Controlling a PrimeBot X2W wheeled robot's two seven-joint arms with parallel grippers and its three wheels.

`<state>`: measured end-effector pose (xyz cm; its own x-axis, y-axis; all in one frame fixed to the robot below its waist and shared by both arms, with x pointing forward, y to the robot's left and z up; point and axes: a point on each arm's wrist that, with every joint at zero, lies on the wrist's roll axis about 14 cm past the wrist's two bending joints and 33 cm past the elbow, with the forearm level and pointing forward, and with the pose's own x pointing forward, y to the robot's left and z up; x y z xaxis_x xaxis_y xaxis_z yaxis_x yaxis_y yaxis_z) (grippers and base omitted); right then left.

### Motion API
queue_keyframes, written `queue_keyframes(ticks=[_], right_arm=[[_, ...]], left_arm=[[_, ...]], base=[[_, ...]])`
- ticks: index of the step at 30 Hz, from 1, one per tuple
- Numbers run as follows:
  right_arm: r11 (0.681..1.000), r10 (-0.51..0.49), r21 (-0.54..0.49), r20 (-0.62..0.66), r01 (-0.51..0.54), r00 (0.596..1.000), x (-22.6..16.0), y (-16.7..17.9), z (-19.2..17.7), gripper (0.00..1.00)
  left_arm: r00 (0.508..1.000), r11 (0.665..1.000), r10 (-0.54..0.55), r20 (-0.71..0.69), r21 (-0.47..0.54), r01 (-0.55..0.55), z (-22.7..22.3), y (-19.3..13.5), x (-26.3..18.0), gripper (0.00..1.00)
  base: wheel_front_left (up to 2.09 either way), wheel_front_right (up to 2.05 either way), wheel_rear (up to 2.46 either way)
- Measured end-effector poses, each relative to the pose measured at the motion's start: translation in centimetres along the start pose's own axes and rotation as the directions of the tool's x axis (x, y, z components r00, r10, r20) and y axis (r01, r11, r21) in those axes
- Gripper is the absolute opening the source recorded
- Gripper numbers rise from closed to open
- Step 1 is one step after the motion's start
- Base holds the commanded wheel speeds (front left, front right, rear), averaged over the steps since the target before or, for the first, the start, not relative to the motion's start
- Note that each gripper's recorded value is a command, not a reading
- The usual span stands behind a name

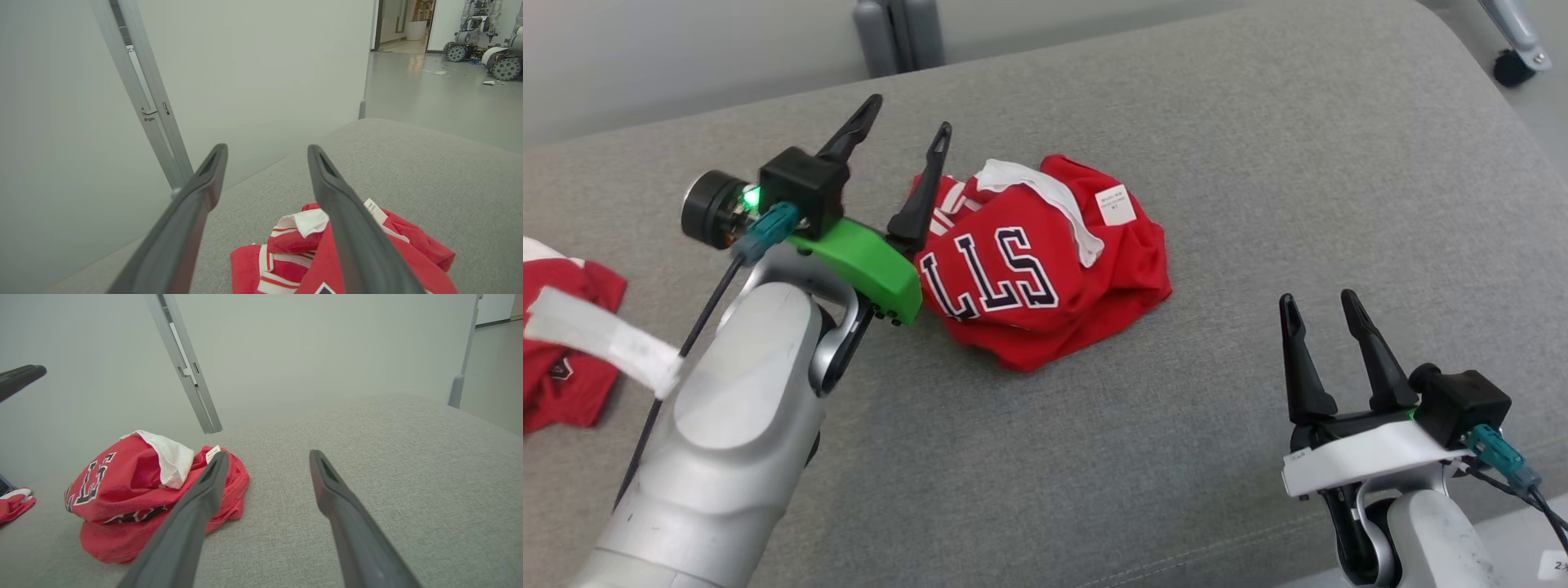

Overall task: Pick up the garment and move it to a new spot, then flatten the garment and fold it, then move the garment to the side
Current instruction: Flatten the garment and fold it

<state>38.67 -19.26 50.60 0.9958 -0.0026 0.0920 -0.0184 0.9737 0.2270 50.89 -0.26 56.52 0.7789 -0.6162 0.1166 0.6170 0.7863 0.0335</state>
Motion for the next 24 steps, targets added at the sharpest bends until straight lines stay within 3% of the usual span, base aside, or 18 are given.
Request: queue_keyframes(ticks=[9, 16, 22, 23, 24], right_arm=[[0.996, -0.085, -0.002, -0.014, 0.085, 0.996, -0.6, -2.8, -0.2, 1.0], [0.99, -0.142, -0.012, -0.022, 0.142, 0.99, -1.4, -4.5, -0.2, 1.0], [0.986, -0.164, -0.015, -0.027, 0.164, 0.986, -1.8, -5.1, -0.3, 1.0], [0.986, -0.165, -0.015, -0.027, 0.165, 0.986, -1.8, -5.2, -0.3, 1.0], [0.986, -0.164, -0.015, -0.027, 0.164, 0.986, -1.8, -5.1, -0.3, 1.0]], left_arm=[[0.959, 0.984, -0.176, -0.223, -0.01, 0.179, -5.7, -4.0, 4.0, 1.0], [0.881, 0.978, -0.205, -0.426, -0.045, 0.206, -11.6, -4.6, 3.7, 1.0], [0.836, 0.977, -0.213, -0.505, -0.084, 0.198, -14.4, -4.9, 2.9, 1.0], [0.833, 0.975, -0.221, -0.507, -0.088, 0.205, -14.6, -5.2, 2.8, 0.51], [0.836, 0.973, -0.228, -0.499, -0.09, 0.212, -14.5, -5.4, 2.9, 0.27]], base=[[0.0, 0.0, 0.0], [0.0, 0.0, 0.0], [0.0, 0.0, 0.0], [0.0, 0.0, 0.0], [0.0, 0.0, 0.0]])
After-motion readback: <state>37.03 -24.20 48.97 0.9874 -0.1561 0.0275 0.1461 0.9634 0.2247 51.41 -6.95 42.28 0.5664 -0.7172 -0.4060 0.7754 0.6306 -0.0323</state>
